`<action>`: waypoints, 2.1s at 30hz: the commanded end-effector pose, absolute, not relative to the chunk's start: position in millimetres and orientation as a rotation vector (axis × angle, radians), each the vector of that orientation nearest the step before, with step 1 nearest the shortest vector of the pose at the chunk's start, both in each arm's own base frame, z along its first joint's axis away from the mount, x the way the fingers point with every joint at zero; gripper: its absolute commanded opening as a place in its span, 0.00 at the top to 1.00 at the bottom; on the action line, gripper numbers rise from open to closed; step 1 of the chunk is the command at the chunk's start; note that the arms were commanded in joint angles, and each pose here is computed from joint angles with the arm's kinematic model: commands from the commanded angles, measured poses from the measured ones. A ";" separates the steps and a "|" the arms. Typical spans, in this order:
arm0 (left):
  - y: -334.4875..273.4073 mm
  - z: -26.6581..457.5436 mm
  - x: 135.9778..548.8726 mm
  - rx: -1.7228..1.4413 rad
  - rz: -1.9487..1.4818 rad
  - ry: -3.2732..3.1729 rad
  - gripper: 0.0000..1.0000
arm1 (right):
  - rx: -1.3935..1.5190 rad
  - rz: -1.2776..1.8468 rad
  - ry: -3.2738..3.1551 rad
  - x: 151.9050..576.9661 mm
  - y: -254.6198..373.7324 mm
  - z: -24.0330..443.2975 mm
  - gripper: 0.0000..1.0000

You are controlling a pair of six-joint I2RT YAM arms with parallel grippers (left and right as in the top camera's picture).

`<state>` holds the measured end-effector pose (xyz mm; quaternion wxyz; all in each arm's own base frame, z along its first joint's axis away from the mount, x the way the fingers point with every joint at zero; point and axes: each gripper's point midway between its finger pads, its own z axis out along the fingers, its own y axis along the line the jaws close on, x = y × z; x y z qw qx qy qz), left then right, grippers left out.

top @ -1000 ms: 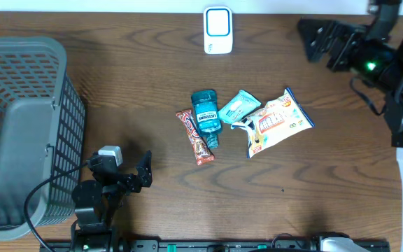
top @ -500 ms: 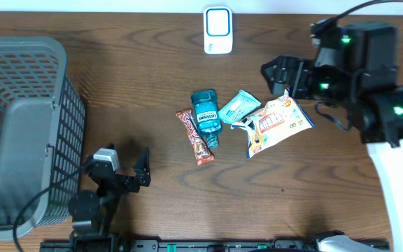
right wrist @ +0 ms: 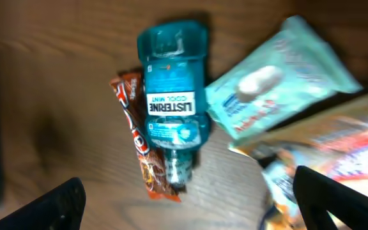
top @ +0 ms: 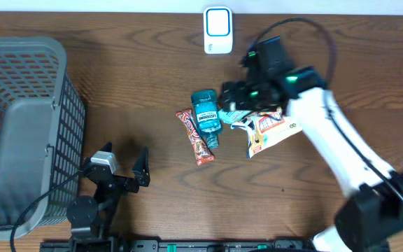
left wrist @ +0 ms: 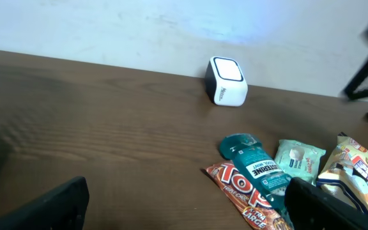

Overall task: Scan the item barcode
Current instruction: 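Move the right gripper down onto the teal Listerine bottle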

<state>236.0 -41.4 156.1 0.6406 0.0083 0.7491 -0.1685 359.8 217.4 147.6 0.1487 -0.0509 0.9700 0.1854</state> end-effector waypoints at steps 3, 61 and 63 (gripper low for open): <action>-42.8 142.7 235.0 0.007 -0.400 1.748 0.02 | -0.226 0.248 2.774 362.8 235.8 111.4 0.01; -42.8 142.7 235.0 0.007 -0.400 1.748 0.02 | -0.198 -0.095 3.192 316.5 244.5 81.5 0.63; -42.8 142.7 235.0 0.007 -0.400 1.748 0.02 | -0.228 -0.076 3.211 313.1 244.9 91.7 0.66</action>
